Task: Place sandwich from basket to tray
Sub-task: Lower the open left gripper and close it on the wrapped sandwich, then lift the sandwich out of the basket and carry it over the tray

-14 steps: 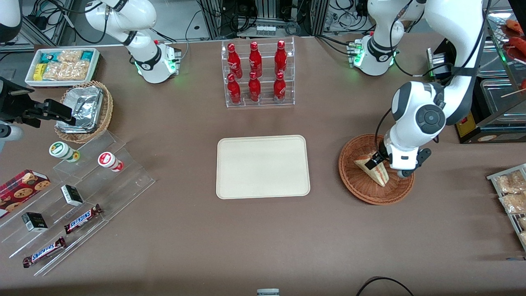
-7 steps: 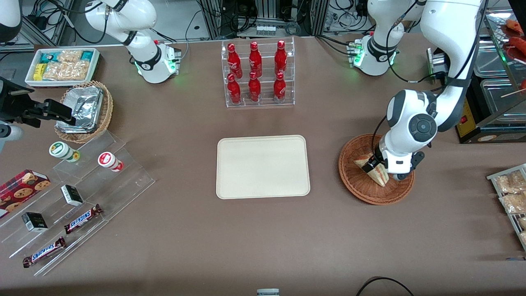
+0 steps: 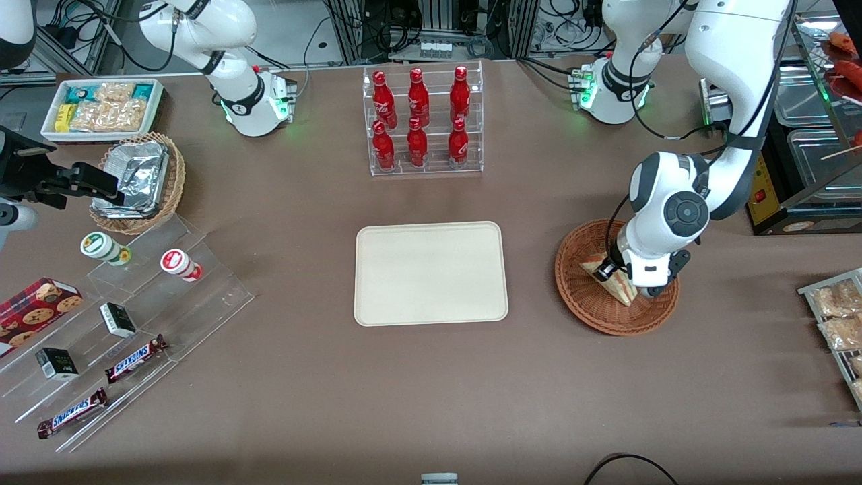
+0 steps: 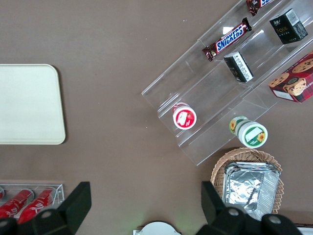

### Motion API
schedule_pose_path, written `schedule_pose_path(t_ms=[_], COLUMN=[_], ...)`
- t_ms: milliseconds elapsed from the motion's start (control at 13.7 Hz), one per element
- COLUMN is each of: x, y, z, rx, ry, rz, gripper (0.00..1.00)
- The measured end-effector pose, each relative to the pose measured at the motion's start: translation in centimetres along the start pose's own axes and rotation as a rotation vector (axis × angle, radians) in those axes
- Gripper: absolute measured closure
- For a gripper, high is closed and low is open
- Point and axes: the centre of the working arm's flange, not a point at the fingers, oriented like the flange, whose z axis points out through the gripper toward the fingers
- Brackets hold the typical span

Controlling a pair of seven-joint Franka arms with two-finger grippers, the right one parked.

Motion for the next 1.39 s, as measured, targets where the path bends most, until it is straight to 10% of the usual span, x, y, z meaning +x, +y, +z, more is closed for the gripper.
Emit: schedule_pose_path(t_ms=[511,1387], x=[-0.6,-15.7], y=[0.3,15.4], z=[-3.0,-8.7], rx=[0.086,0.052], ry=[-0.01,-0.04], rz=[0.041,0.367], gripper=[0.85,0.85])
